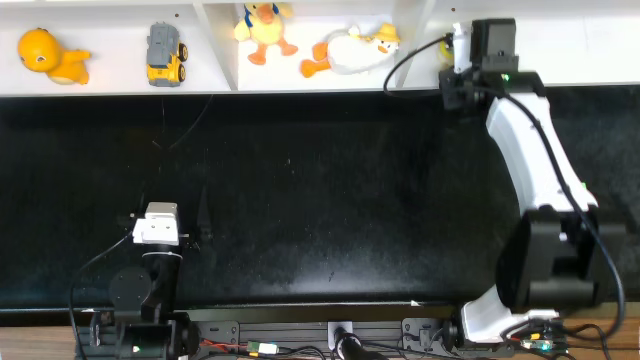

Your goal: Store Toys

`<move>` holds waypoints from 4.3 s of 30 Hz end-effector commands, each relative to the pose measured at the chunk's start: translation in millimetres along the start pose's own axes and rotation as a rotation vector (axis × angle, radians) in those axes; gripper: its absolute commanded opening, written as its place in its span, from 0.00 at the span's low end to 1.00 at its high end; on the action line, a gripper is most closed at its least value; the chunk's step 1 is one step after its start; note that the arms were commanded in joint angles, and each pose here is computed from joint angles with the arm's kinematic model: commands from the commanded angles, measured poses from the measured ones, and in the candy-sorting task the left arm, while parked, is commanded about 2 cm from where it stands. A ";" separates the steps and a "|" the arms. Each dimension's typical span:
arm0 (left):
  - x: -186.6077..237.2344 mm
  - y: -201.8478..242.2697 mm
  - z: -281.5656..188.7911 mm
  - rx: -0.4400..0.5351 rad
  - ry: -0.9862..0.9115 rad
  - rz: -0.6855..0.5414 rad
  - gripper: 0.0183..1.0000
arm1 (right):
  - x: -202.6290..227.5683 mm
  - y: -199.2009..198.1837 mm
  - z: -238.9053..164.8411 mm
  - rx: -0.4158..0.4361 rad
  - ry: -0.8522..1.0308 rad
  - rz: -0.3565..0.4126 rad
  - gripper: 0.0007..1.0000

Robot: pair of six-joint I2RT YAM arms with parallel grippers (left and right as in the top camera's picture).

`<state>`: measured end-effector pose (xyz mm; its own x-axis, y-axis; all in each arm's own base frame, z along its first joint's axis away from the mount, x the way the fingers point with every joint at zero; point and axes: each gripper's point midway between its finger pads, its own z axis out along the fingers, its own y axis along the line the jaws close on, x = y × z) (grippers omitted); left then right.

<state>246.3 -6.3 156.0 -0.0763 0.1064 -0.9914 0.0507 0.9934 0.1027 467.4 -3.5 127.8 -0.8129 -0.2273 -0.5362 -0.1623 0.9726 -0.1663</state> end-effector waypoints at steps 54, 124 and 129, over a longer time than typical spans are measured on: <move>-0.7 0.6 -0.6 -0.004 -0.005 0.012 1.00 | 90.1 1.2 -156.3 0.034 -0.116 0.119 1.00; -0.7 0.5 -0.6 -0.004 -0.005 0.012 1.00 | 274.3 -159.4 -43.4 -0.063 0.141 0.170 1.00; -0.7 0.5 -0.6 -0.004 -0.005 0.012 1.00 | 271.0 -158.2 -43.0 -0.069 0.125 0.226 0.99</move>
<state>246.3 -6.3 156.0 -0.0764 0.1064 -0.9914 0.0503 0.9934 0.1028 248.6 -221.7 47.9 -0.8966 -0.0560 -0.4392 -0.0433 0.9983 -0.0390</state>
